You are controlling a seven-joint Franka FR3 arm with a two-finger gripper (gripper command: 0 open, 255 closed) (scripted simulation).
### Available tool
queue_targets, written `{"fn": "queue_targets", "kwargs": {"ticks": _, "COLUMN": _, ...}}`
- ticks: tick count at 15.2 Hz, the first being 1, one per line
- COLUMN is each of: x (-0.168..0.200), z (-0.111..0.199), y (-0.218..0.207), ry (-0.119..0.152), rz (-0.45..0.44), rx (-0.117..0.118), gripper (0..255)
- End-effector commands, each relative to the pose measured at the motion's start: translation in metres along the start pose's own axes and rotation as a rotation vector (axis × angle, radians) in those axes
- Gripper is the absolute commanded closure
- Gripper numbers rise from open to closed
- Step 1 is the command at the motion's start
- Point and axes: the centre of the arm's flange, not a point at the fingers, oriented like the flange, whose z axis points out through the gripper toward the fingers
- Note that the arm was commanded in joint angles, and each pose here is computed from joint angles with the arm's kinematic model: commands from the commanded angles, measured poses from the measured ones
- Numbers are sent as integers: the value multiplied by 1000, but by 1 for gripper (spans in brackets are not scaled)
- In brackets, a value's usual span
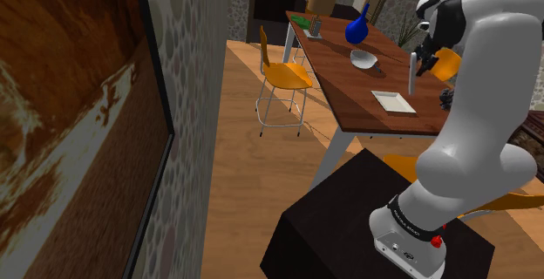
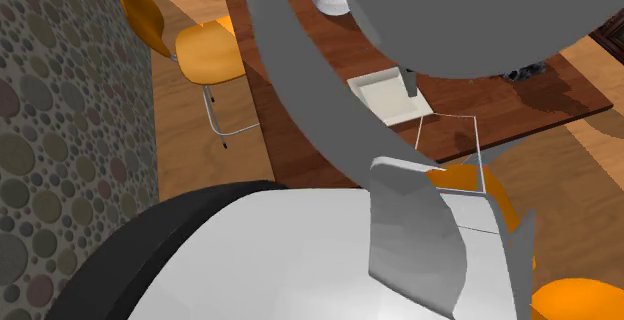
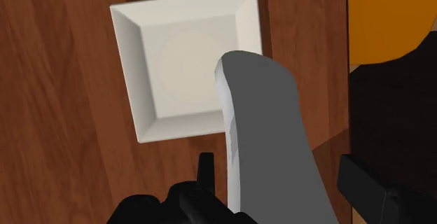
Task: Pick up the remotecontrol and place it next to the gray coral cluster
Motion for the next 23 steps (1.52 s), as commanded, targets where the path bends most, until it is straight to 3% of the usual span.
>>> {"fn": "queue_targets", "kwargs": {"ticks": 1, "x": -27, "z": -2, "y": -2, "ry": 0, "rz": -1, "rx": -1, "gripper": 255}}
{"fn": "queue_targets", "kwargs": {"ticks": 15, "x": -211, "z": -3, "y": -18, "ry": 0, "rz": -1, "rx": -1, "gripper": 255}}
{"fn": "queue_targets", "kwargs": {"ticks": 23, "x": -217, "z": 34, "y": -18, "ry": 0, "rz": -1, "rx": -1, "gripper": 255}}
